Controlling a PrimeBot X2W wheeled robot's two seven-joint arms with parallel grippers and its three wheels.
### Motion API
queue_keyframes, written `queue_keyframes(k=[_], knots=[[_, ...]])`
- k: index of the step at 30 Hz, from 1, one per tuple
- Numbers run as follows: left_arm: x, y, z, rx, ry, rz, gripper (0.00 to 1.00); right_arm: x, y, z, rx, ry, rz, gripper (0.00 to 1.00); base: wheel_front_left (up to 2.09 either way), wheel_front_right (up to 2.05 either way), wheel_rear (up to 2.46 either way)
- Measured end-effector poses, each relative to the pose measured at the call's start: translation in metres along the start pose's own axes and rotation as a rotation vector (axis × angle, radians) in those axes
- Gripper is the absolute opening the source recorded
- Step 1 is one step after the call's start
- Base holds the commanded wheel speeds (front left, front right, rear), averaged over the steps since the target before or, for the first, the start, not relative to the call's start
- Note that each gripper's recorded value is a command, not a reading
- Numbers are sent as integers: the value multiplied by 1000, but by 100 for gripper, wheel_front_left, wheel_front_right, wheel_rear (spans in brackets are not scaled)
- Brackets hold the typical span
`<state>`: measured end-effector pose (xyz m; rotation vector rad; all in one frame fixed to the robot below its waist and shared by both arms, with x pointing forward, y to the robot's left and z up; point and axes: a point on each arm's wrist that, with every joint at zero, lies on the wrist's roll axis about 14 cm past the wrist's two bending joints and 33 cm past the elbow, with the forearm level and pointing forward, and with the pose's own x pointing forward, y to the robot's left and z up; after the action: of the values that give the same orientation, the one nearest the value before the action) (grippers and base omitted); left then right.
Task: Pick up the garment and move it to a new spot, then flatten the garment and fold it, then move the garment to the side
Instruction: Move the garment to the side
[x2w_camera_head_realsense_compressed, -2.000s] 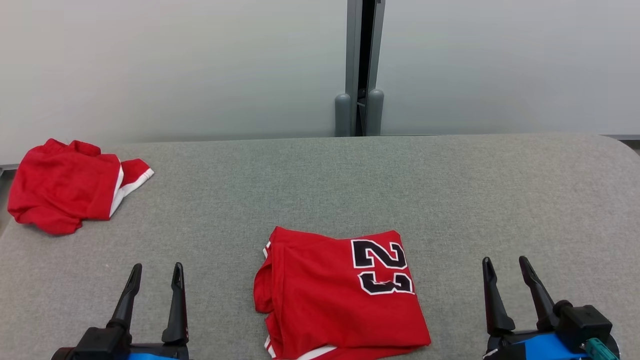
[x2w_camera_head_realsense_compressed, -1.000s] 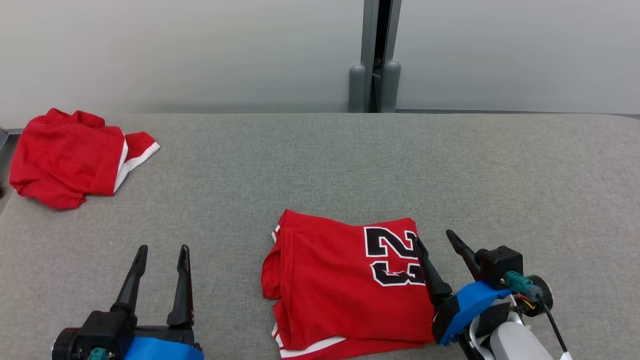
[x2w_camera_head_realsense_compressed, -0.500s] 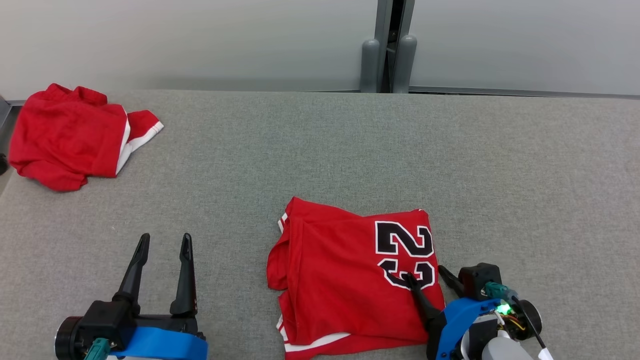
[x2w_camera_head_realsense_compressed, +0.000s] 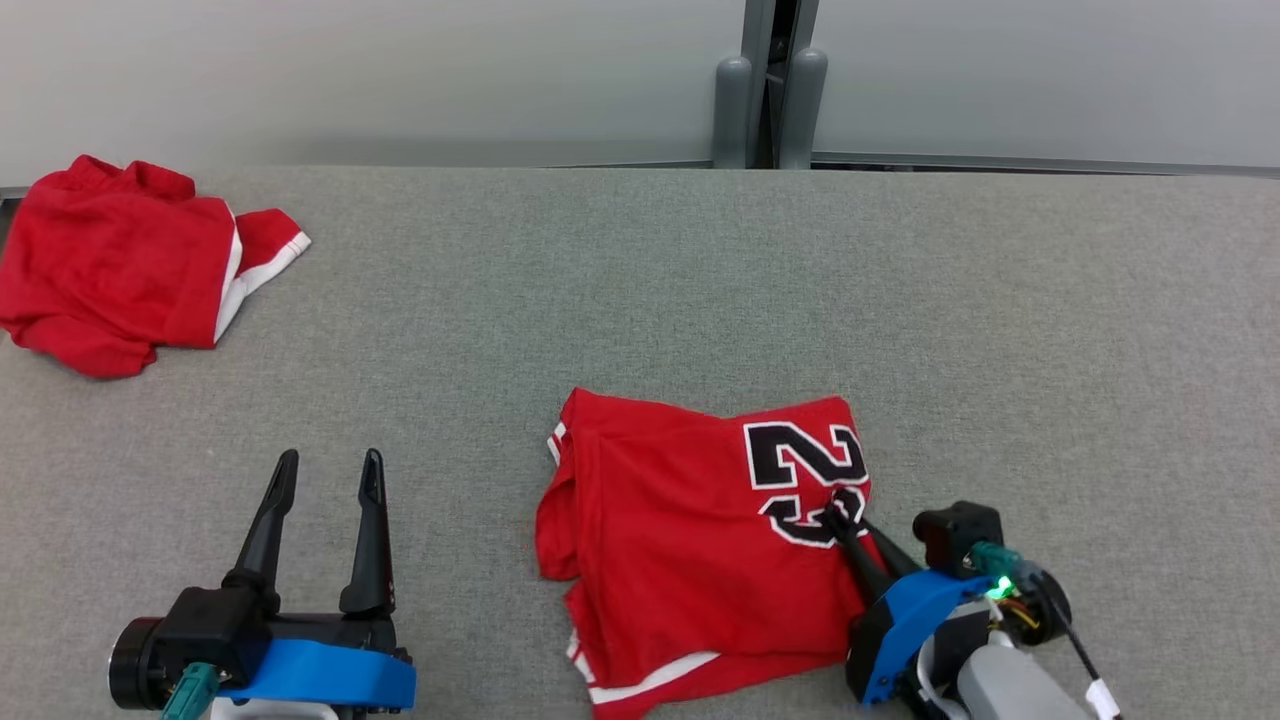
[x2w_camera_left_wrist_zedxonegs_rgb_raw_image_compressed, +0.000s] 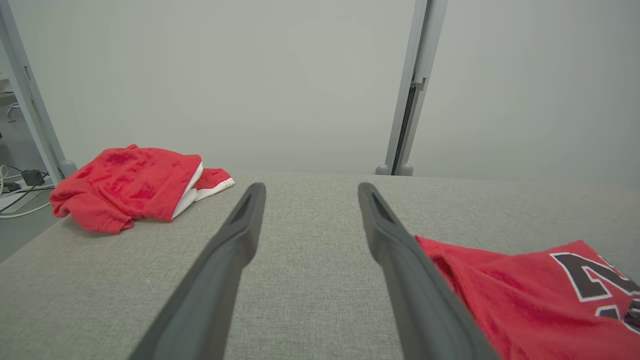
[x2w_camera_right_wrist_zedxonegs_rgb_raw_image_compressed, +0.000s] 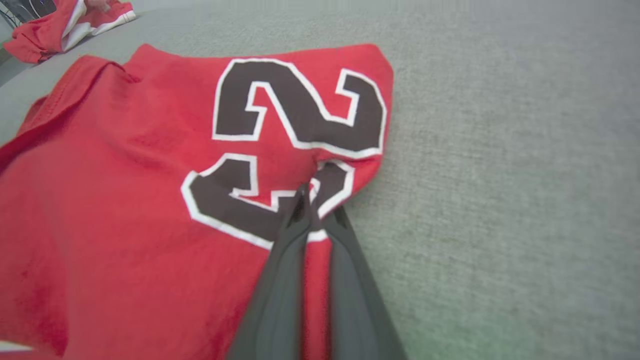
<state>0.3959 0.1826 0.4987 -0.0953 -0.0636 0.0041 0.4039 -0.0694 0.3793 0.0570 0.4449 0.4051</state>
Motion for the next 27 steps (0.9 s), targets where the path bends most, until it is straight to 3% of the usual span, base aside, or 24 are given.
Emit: queue_keyframes(k=[13, 19, 27], knots=[[39, -39, -7, -26, -13, -112, 100, -17, -133, 50, -94, -110, -268, 0, 0, 0, 0], [65, -69, -16, -40, -16, -196, 100, -41, -182, 46, -66, -115, -397, 0, 0, 0, 0], [91, -110, -33, -50, -12, -310, 100, -76, -221, 27, -27, -101, -534, 0, 0, 0, 0]])
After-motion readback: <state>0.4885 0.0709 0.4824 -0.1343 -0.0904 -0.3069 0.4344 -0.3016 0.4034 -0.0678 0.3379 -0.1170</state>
